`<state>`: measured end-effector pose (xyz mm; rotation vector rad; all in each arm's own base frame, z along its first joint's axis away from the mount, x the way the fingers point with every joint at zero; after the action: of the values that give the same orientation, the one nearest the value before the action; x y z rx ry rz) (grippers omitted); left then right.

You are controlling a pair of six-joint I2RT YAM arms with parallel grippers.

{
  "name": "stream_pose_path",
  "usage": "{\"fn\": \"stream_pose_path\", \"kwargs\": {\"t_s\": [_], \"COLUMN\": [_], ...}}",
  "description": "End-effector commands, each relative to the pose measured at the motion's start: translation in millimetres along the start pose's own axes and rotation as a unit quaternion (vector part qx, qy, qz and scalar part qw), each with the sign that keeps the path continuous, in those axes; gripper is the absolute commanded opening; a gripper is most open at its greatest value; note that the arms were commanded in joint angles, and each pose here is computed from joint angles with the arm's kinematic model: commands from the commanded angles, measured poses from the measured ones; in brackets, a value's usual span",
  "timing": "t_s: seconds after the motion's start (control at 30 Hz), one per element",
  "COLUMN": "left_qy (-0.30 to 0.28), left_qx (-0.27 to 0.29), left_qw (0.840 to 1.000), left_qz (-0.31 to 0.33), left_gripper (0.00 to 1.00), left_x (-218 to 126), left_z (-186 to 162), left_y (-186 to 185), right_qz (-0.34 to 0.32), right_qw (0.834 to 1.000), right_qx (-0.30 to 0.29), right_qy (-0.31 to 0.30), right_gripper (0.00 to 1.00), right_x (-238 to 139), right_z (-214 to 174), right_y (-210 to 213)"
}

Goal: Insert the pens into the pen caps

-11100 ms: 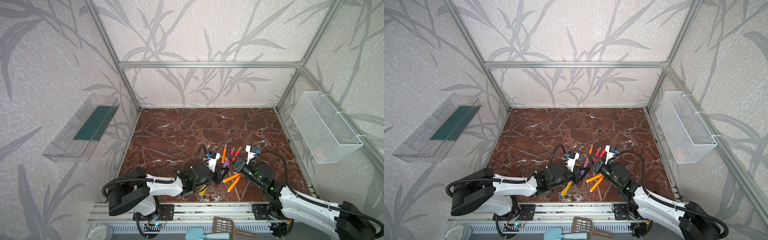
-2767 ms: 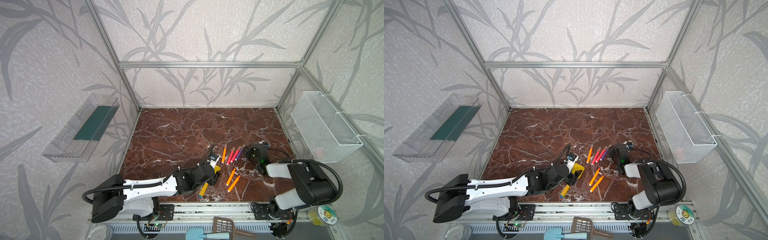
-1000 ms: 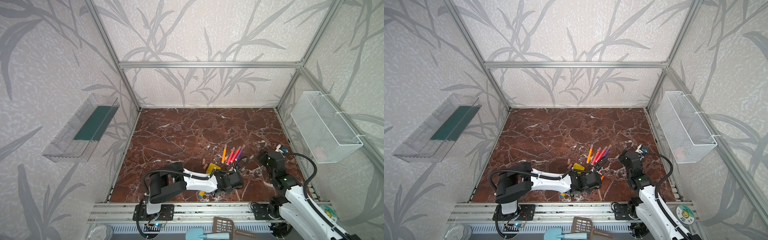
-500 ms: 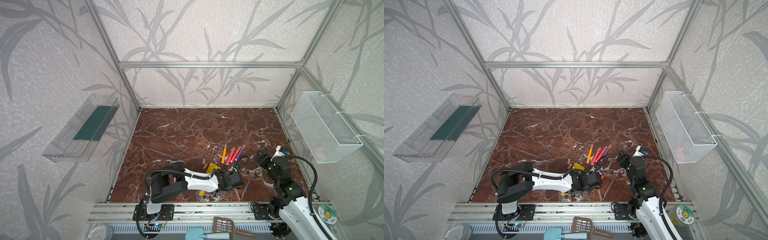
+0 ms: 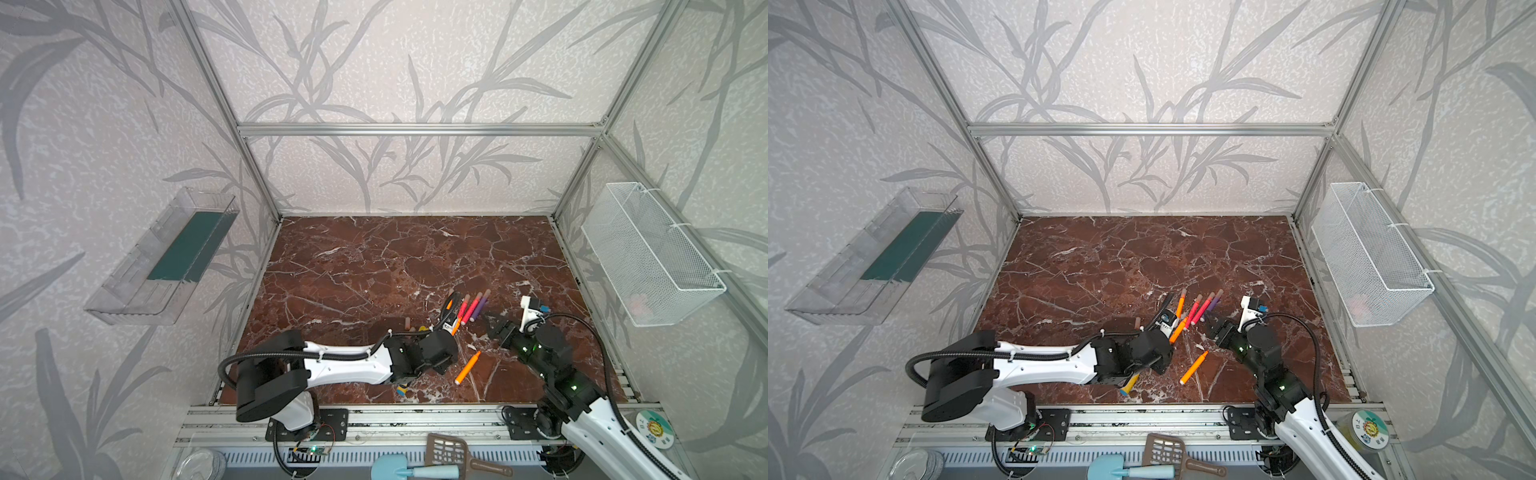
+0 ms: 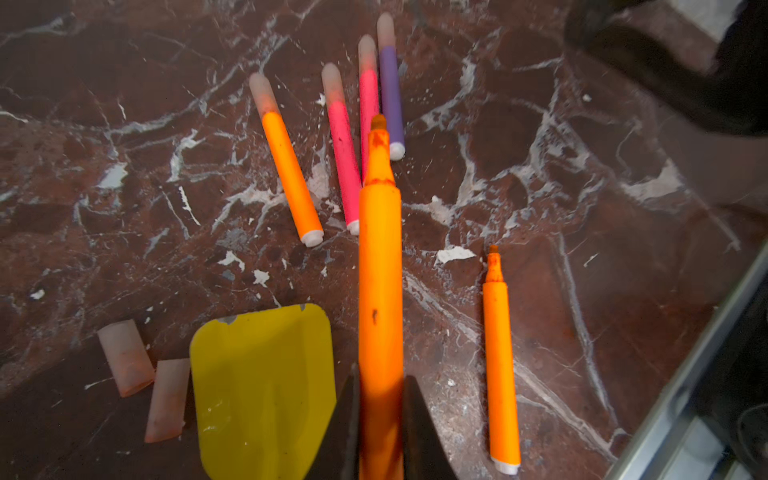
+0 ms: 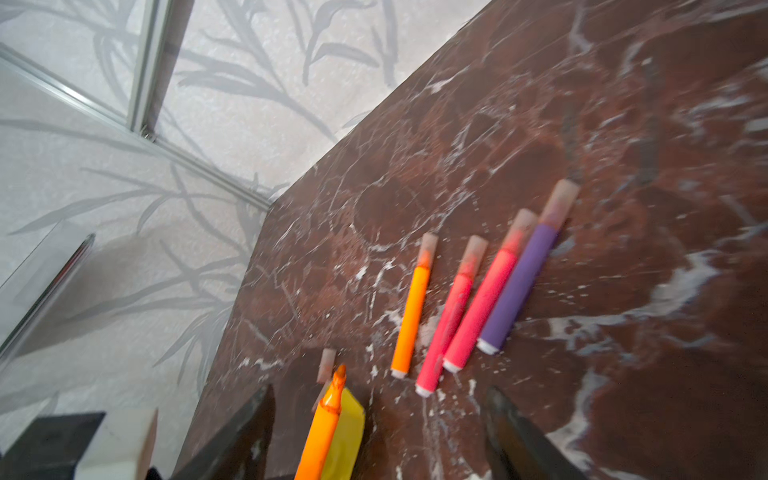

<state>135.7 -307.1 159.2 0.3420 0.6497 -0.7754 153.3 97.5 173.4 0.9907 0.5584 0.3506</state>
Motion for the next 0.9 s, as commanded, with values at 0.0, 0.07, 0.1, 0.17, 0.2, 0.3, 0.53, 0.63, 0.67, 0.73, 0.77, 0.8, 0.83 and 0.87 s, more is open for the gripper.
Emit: {"fn": "stream_pose_path", "kwargs": {"t_s": [0.0,0.07,0.1,0.17,0.2,0.3,0.53,0.63,0.67,0.73,0.77,0.8,0.83,0.87], "left_qy": [-0.056,-0.061,-0.063,-0.066,-0.07,-0.081,-0.087,-0.088,-0.088,-0.089,-0.089,-0.088,-0.087,-0.088], "left_qx": [-0.024,-0.025,-0.026,-0.019,-0.02,-0.019,-0.016,-0.017,-0.017,-0.017,-0.017,-0.016,-0.016,-0.015], "left_qw": [0.998,0.998,0.998,0.998,0.997,0.996,0.995,0.995,0.994,0.994,0.995,0.995,0.995,0.995], "left_qz": [-0.004,-0.01,-0.012,-0.017,-0.021,-0.031,-0.051,-0.054,-0.055,-0.053,-0.052,-0.052,-0.053,-0.053], "left_gripper": [0.04,0.04,0.03,0.02,0.02,0.02,0.02,0.03,0.02,0.03,0.03,0.03,0.03,0.03], "left_x": [-11.4,-14.8,-16.1,-17.0,-17.8,-20.5,-24.9,-25.9,-26.4,-26.7,-26.6,-26.3,-25.9,-25.5], "left_z": [11.4,13.3,14.9,15.4,16.3,17.9,19.0,16.2,15.6,14.4,13.6,13.4,12.8,13.0], "left_y": [3.2,2.9,2.7,2.1,1.7,1.1,-0.9,-0.3,0.0,0.6,0.9,0.9,0.7,0.5], "right_qz": [0.045,0.053,0.057,0.061,0.06,0.049,0.036,0.038,0.039,0.041,0.041,0.042,0.042,0.041], "right_qw": [0.999,0.998,0.998,0.998,0.998,0.999,0.999,0.998,0.998,0.998,0.998,0.998,0.998,0.998], "right_qx": [-0.008,-0.01,-0.008,-0.006,-0.006,-0.002,-0.007,-0.004,-0.004,-0.002,-0.002,-0.002,-0.002,-0.001], "right_qy": [-0.021,-0.013,-0.008,0.002,0.007,0.014,0.037,0.04,0.042,0.046,0.048,0.05,0.051,0.052], "right_gripper": [0.76,0.76,0.76,0.76,0.75,0.71,0.57,0.54,0.52,0.46,0.43,0.37,0.31,0.24], "right_x": [2.7,6.5,8.9,13.6,16.6,25.2,42.9,46.1,46.8,47.9,48.6,49.2,49.8,50.2], "right_z": [-4.9,-11.6,-14.4,-19.0,-21.6,-26.9,-37.1,-38.5,-39.6,-41.5,-42.7,-43.6,-44.5,-44.9], "right_y": [21.1,26.0,28.2,32.8,34.1,35.9,46.7,48.7,48.8,50.0,50.3,51.3,51.5,51.7]}}
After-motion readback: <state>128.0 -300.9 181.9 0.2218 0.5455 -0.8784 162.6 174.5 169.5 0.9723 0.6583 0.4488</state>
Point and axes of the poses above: each gripper's point midway between its finger pads, its own x axis out along the fingers, its own y axis along the line the jaws close on, z = x × y, the point moved 9 cm from there along -x, back along the fingers, and after that the axes turned 15 degrees about x, right-handed, at the moved point
